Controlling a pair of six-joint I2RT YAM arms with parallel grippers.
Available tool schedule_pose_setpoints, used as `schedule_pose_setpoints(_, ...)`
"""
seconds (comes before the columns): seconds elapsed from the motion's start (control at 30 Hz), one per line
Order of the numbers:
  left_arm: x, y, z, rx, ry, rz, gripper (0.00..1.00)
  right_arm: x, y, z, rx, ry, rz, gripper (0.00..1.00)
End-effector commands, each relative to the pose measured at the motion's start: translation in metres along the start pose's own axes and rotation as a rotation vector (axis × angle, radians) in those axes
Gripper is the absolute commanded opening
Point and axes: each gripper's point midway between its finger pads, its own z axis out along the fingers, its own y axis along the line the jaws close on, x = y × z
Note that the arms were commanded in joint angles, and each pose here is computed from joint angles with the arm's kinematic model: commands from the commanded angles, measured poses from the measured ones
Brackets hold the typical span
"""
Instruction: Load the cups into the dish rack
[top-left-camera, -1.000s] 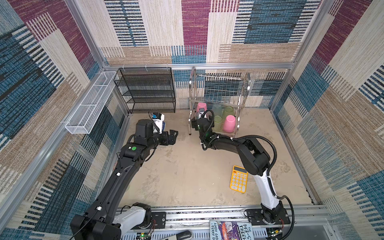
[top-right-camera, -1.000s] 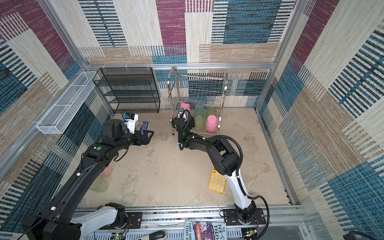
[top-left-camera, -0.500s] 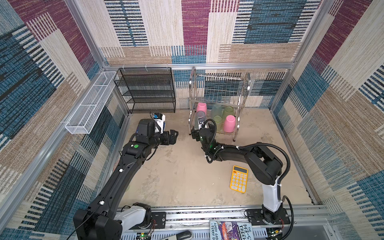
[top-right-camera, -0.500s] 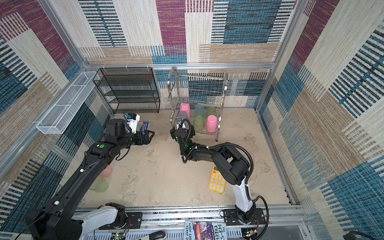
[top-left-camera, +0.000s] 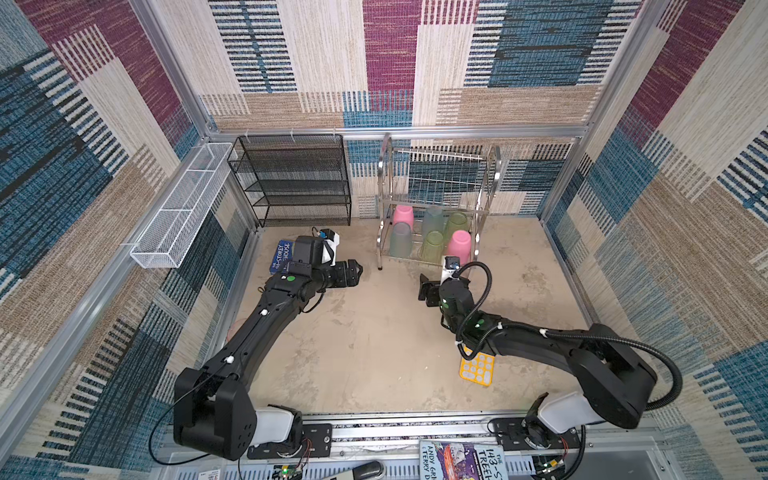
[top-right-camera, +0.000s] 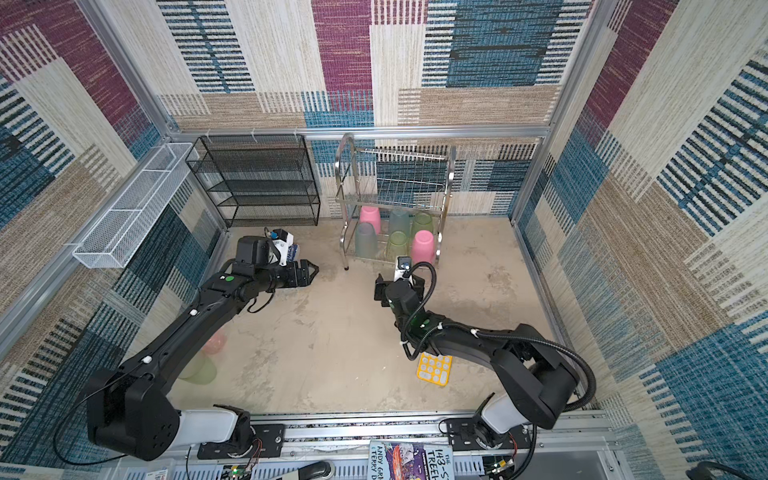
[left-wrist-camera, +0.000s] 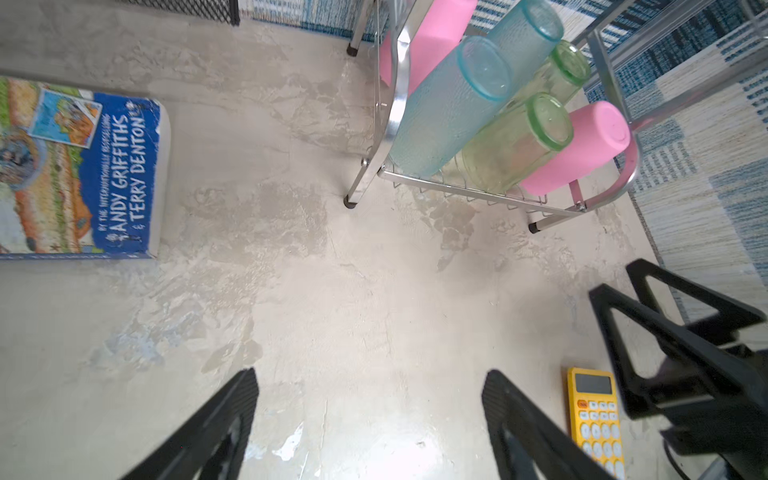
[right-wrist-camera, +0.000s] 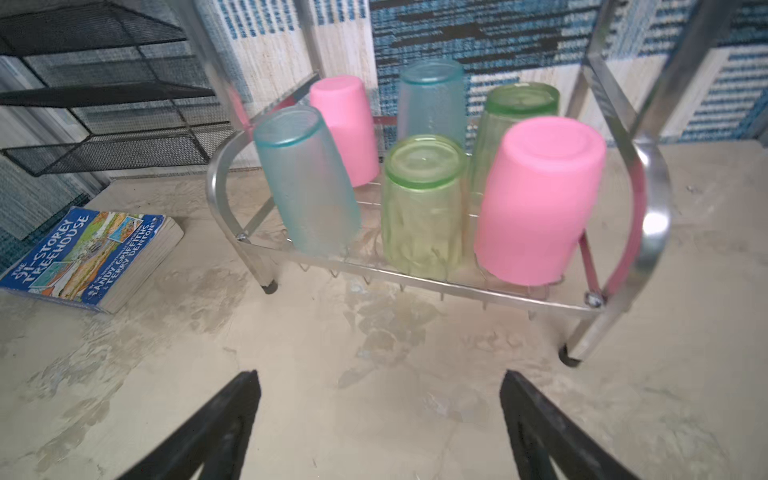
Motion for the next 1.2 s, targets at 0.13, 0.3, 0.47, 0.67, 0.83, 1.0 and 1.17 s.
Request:
schedule_pose_setpoints(0.13, -0.017, -0.006, 0.039, 0.067, 0.005, -0.120, 0.84, 0.004, -0.061, -0.019, 0.024, 0.049, 0.274, 0.89)
schedule_pose_setpoints(0.3, -0.032, -0.005, 0.067, 0.089, -0.036, -0.123, 0.84, -0.012, -0.088, -0.023, -0.027, 0.010, 0.358, 0.86)
schedule_pose_setpoints(0.47, -0.050, -0.004, 0.093, 0.110, -0.066, -0.066, 0.83, -0.036, -0.099, -0.019, -0.102, -0.022, 0.339, 0.85)
schedule_pose_setpoints(0.67, -0.071, -0.003, 0.120, 0.103, -0.074, 0.000, 0.81, -0.055, -0.101, -0.008, -0.138, -0.040, 0.279, 0.80)
schedule_pose_setpoints(0.83, -0.081, -0.003, 0.136, 0.105, -0.081, 0.050, 0.77, -0.059, -0.092, 0.006, -0.171, -0.009, 0.230, 0.77)
schedule_pose_setpoints(1.0, -0.082, -0.004, 0.149, 0.088, -0.083, 0.102, 0.73, -0.057, -0.089, 0.020, -0.170, 0.022, 0.199, 0.73)
schedule_pose_setpoints(1.17, -0.079, -0.009, 0.155, 0.078, -0.088, 0.142, 0.69, -0.061, -0.093, 0.030, -0.138, 0.019, 0.181, 0.68)
